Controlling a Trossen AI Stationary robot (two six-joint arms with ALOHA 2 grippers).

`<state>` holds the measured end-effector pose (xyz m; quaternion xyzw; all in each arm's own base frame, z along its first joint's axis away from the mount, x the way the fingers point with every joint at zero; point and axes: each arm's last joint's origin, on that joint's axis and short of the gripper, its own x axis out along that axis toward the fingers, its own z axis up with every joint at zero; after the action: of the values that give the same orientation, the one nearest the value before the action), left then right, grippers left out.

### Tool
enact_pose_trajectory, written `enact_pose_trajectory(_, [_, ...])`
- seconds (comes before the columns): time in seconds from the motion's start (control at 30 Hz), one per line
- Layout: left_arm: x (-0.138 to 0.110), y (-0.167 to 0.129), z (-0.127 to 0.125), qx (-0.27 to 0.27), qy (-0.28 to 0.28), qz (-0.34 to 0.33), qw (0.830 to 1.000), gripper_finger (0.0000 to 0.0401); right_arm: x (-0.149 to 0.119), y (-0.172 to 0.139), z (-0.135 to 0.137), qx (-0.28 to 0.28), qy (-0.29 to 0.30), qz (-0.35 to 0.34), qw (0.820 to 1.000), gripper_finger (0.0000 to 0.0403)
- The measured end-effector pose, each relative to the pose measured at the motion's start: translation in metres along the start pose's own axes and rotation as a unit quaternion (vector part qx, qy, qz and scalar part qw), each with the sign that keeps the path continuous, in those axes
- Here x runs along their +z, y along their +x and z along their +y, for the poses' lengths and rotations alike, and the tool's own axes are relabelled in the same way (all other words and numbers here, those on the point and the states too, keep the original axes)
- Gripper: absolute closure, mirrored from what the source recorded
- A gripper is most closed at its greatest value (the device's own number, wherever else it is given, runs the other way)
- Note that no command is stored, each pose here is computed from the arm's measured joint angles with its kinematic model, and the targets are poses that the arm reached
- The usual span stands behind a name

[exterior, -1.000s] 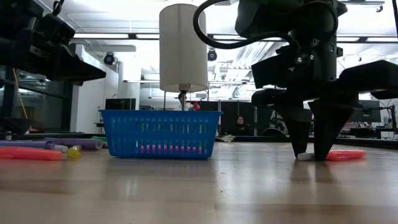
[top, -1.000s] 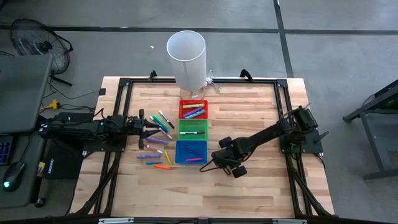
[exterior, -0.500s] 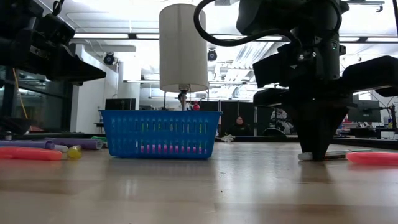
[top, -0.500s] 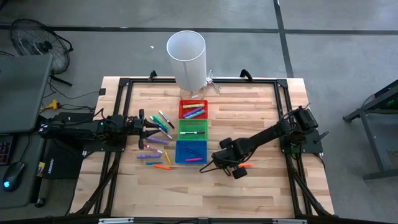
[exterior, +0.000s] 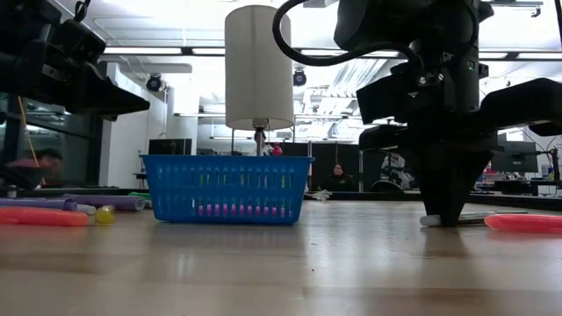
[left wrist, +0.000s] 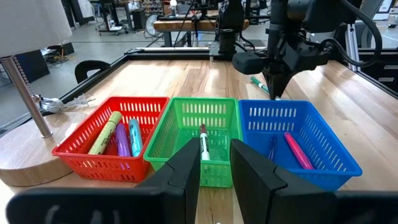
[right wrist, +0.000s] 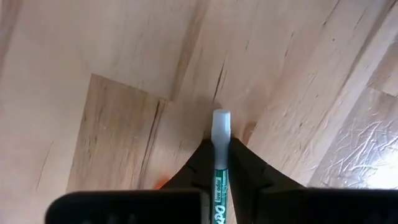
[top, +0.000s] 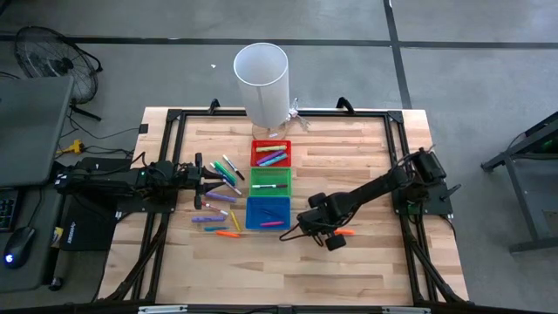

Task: Pick & Place Markers
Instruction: Put the white and green marker pen into the green bin

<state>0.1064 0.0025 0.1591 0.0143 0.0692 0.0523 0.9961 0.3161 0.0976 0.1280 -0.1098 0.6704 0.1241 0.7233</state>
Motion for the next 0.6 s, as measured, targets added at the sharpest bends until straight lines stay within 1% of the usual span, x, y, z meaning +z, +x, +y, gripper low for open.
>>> enact_pose_trajectory(0.17, [0.000, 0.000, 0.000, 0.000, 0.000, 0.000, 1.000, 0.0316, -0.005, -0.011, -0.010, -0.009, 0.008, 0.002, 1.000, 0.0388])
enact_pose_trajectory(0.3, [0.000, 0.000, 0.000, 0.000, 0.000, 0.000, 1.000, 0.0316, -0.010, -0.019, -0.020, -0.034, 0.017, 0.026, 0.999, 0.0388])
enact_pose_trajectory(0.4, [0.000, 0.000, 0.000, 0.000, 0.000, 0.000, 1.000, 0.0316, -0.007, -0.029, -0.029, -0.044, 0.018, 0.029, 0.998, 0.0388])
enact_pose_trajectory(0.47, [0.000, 0.000, 0.000, 0.000, 0.000, 0.000, 1.000, 0.0316, -0.006, -0.035, -0.034, -0.039, 0.022, 0.034, 0.998, 0.0388])
enact_pose_trajectory(0.6, [0.000, 0.000, 0.000, 0.000, 0.000, 0.000, 1.000, 0.0316, 0.004, -0.050, -0.050, -0.045, 0.034, 0.013, 0.998, 0.0388])
